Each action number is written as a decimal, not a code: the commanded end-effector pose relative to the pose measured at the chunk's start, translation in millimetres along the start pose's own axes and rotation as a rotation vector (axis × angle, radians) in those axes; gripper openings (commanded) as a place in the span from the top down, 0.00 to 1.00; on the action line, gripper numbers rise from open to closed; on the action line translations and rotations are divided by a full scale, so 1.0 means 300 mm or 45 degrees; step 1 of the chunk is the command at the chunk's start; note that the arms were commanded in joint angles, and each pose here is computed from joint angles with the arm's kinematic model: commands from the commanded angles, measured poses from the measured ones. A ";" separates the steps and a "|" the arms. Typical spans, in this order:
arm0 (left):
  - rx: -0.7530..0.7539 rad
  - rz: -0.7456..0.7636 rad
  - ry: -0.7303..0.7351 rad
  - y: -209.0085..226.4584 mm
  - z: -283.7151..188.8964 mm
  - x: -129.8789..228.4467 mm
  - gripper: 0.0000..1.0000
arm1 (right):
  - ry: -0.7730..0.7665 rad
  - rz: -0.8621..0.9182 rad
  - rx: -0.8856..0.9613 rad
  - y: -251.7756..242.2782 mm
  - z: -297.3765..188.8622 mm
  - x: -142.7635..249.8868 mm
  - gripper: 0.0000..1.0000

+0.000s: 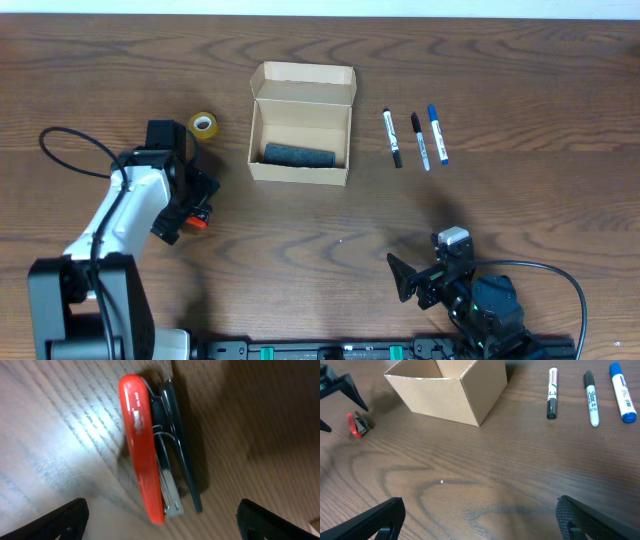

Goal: Pack container
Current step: 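Lower the left gripper and grasp the red stapler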

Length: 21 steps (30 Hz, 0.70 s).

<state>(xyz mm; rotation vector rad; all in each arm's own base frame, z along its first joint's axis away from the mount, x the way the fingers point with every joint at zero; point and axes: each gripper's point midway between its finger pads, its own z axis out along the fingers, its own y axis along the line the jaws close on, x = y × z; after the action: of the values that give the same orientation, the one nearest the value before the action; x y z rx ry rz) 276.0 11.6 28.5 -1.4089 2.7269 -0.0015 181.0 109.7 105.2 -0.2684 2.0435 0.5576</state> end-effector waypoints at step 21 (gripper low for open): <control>-0.019 0.010 0.065 -0.030 0.126 0.001 0.14 | -0.002 -0.023 -0.009 0.005 0.000 0.002 0.01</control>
<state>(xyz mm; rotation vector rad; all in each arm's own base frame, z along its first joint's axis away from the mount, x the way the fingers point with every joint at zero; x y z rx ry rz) 289.8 6.8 -2.9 -1.4156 2.7560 -0.0307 181.0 109.6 105.2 -0.2681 2.0434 0.5572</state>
